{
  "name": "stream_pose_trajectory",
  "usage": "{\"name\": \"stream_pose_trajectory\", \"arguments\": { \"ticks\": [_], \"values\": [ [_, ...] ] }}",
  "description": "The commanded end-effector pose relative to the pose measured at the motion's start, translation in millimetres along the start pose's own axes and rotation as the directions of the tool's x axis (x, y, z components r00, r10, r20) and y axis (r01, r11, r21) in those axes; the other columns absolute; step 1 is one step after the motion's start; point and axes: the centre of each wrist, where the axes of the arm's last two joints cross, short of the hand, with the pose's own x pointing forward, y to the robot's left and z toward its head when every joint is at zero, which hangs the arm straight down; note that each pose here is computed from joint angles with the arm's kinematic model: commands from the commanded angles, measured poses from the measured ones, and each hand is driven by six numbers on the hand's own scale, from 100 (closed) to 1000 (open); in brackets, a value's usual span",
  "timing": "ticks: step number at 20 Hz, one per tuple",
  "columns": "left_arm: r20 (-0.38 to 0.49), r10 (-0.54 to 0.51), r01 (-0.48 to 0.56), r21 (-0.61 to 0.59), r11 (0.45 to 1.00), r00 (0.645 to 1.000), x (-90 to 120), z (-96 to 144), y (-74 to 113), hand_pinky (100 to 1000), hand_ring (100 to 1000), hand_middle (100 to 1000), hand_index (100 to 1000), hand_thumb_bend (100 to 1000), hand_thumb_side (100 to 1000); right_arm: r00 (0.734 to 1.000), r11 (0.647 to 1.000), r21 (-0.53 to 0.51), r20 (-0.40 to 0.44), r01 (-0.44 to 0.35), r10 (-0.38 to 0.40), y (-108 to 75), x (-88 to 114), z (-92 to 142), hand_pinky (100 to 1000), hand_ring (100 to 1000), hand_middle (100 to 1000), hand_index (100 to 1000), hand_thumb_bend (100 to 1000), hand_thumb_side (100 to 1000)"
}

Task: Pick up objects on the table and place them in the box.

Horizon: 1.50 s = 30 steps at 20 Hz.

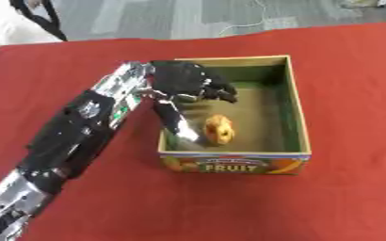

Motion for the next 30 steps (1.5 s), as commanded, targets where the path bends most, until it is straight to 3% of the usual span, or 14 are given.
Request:
{"name": "stream_pose_trajectory", "arguments": {
  "ticks": [1, 2, 3, 6, 7, 16, 30],
  "values": [
    [-0.026, 0.01, -0.011, -0.026, 1.0, 1.0, -9, 7, 8.0, 768, 937, 948, 1000, 913, 1000, 0.999, 1.0, -0.01, 0.031, 0.011, -0.011, -1.1, 7, -5, 859, 860, 622, 818, 100, 1000],
    [-0.026, 0.017, -0.018, -0.03, 0.999, 1.0, -9, 7, 9.6, 768, 937, 948, 1000, 913, 1000, 0.999, 1.0, -0.01, 0.031, 0.011, -0.011, -1.1, 7, -5, 859, 860, 622, 818, 100, 1000],
    [-0.025, 0.023, -0.024, -0.035, 0.999, 0.999, -8, 7, 10.7, 768, 936, 948, 1000, 858, 1000, 0.999, 1.0, -0.01, 0.031, 0.011, -0.011, -1.1, 7, -5, 859, 860, 622, 818, 100, 1000],
    [-0.02, 0.037, -0.038, -0.048, 0.998, 0.999, -8, 8, 14.3, 768, 936, 948, 1000, 858, 1000, 0.999, 1.0, -0.01, 0.031, 0.01, -0.01, -1.2, 7, -5, 859, 860, 622, 818, 100, 1000],
    [-0.019, 0.04, -0.041, -0.04, 0.998, 0.999, -8, 9, 16.8, 755, 915, 923, 1000, 592, 1000, 0.999, 1.0, -0.012, 0.03, 0.01, -0.01, -1.3, 7, -5, 859, 860, 624, 816, 100, 1000],
    [-0.02, 0.066, -0.066, 0.022, 0.998, 0.998, -6, 15, 29.6, 747, 909, 913, 1000, 587, 1000, 1.0, 1.0, -0.019, 0.028, 0.006, -0.006, -1.4, 7, -5, 859, 860, 624, 816, 100, 1000],
    [-0.022, 0.08, -0.079, 0.023, 0.997, 0.997, -5, 16, 31.1, 740, 906, 908, 1000, 588, 1000, 1.0, 1.0, -0.02, 0.028, 0.006, -0.006, -1.1, 7, -5, 859, 860, 625, 816, 100, 1000]
  ]
}}
